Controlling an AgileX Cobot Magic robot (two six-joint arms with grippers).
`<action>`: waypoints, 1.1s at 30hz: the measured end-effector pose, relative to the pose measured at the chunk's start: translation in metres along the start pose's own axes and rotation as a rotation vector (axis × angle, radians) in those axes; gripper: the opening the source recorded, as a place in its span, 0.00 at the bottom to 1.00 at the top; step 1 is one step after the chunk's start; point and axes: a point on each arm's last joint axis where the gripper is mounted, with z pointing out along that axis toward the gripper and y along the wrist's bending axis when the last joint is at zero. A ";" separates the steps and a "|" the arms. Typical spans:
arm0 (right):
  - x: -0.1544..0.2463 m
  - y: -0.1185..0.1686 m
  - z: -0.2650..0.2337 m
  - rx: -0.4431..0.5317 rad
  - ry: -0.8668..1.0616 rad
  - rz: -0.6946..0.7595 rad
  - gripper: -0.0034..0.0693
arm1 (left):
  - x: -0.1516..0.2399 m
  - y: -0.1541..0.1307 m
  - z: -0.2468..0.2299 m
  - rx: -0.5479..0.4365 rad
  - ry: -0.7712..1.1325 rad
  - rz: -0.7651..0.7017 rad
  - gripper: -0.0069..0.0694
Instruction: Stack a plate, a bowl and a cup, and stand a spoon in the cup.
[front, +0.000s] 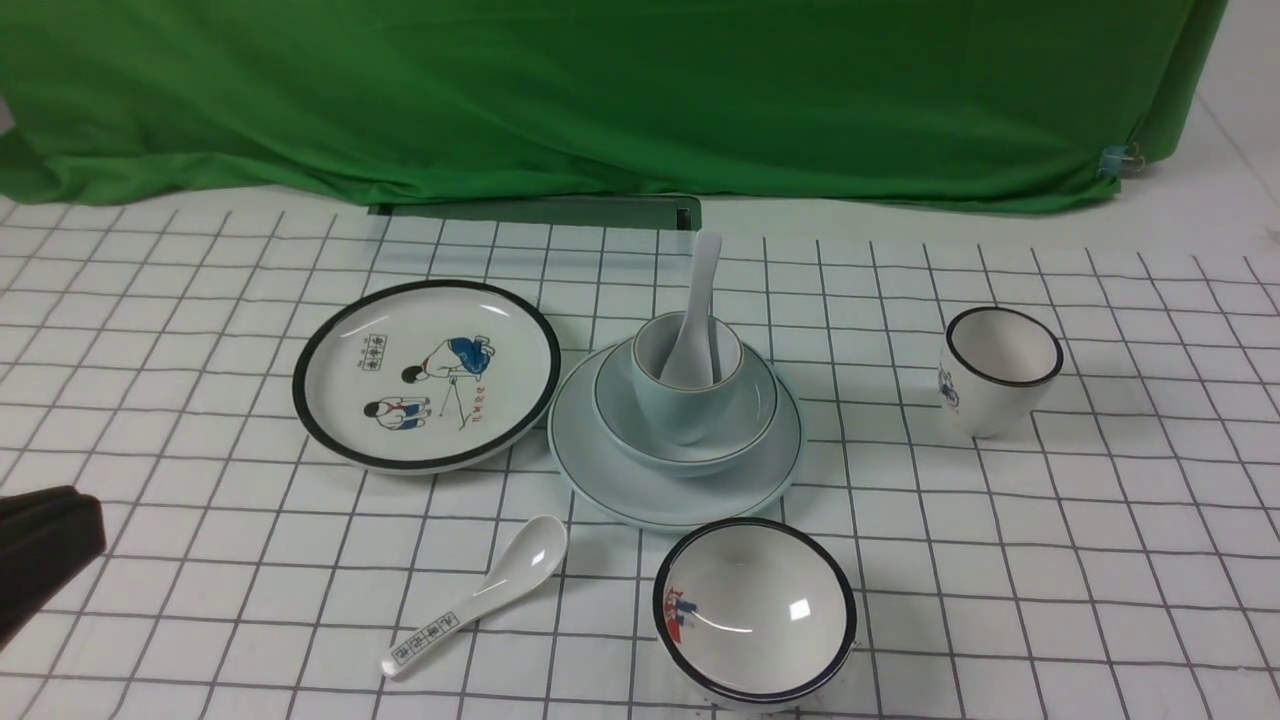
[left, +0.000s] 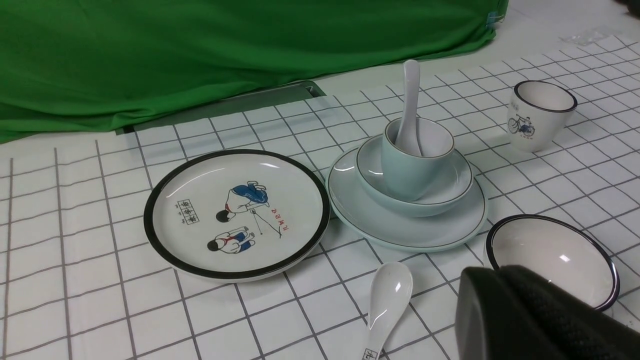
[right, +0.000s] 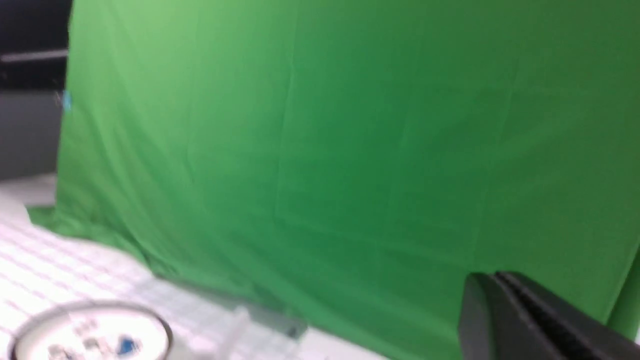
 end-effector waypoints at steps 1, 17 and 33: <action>0.013 0.002 -0.001 0.015 0.012 -0.002 0.06 | 0.000 0.000 0.000 0.000 0.000 0.000 0.05; 0.154 0.012 -0.041 0.408 0.287 0.141 0.06 | 0.000 0.000 0.000 0.000 0.000 0.000 0.05; 0.166 0.014 -0.046 0.408 0.426 0.188 0.07 | 0.000 0.000 0.000 0.000 -0.002 0.000 0.05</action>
